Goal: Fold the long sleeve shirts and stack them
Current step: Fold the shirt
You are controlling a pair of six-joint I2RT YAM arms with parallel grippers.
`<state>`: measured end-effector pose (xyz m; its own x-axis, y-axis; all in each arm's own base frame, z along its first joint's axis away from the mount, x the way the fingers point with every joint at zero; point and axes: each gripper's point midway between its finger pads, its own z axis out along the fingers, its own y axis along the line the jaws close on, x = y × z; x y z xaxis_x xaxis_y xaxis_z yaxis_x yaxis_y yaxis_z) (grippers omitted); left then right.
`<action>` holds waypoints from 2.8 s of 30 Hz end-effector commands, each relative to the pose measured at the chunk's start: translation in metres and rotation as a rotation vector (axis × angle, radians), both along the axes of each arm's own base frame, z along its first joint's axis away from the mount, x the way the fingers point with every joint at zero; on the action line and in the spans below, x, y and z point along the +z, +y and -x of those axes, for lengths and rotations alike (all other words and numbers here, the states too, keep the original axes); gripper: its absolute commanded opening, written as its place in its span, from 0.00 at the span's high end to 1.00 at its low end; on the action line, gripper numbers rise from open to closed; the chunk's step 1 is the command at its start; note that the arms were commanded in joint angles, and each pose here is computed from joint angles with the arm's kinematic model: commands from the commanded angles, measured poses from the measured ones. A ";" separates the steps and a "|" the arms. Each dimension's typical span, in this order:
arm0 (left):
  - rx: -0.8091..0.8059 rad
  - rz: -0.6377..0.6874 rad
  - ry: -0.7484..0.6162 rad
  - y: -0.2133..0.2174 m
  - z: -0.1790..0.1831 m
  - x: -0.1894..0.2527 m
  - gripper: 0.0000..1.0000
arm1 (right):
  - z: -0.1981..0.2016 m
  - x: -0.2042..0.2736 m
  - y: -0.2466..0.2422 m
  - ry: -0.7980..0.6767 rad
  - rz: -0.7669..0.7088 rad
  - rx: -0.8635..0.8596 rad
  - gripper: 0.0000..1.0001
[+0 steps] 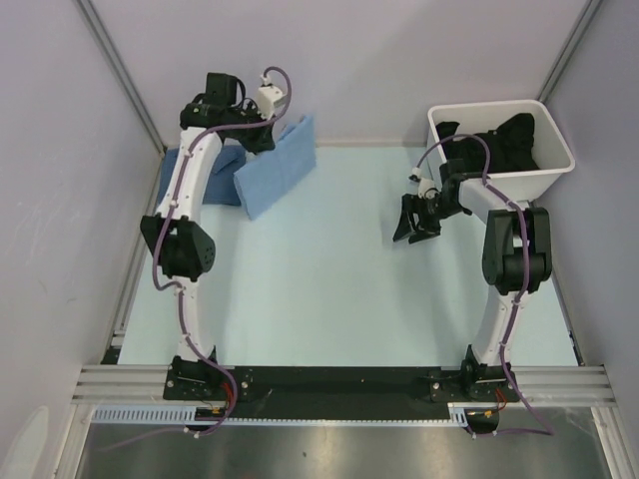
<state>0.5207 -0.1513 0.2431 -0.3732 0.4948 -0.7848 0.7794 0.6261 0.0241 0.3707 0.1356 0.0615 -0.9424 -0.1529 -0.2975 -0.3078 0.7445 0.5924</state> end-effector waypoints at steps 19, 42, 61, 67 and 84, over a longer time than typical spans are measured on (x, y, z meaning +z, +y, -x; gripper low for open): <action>-0.398 -0.274 0.135 -0.220 0.249 -0.171 1.00 | 0.057 0.003 0.006 0.349 -0.390 -0.409 0.08; -0.035 0.150 0.446 -0.056 0.176 -0.110 0.31 | 0.061 -0.045 0.070 0.343 -0.293 -0.576 0.18; 0.008 0.121 0.820 -0.038 0.240 -0.208 0.87 | 0.014 -0.056 0.059 0.057 0.048 -0.155 1.00; -0.210 0.099 0.945 -0.075 0.346 -0.184 1.00 | -0.017 -0.046 0.086 -0.048 0.079 0.198 1.00; 0.219 0.341 0.531 0.080 0.166 -0.125 0.34 | 0.073 -0.053 0.198 -0.204 -0.068 1.202 1.00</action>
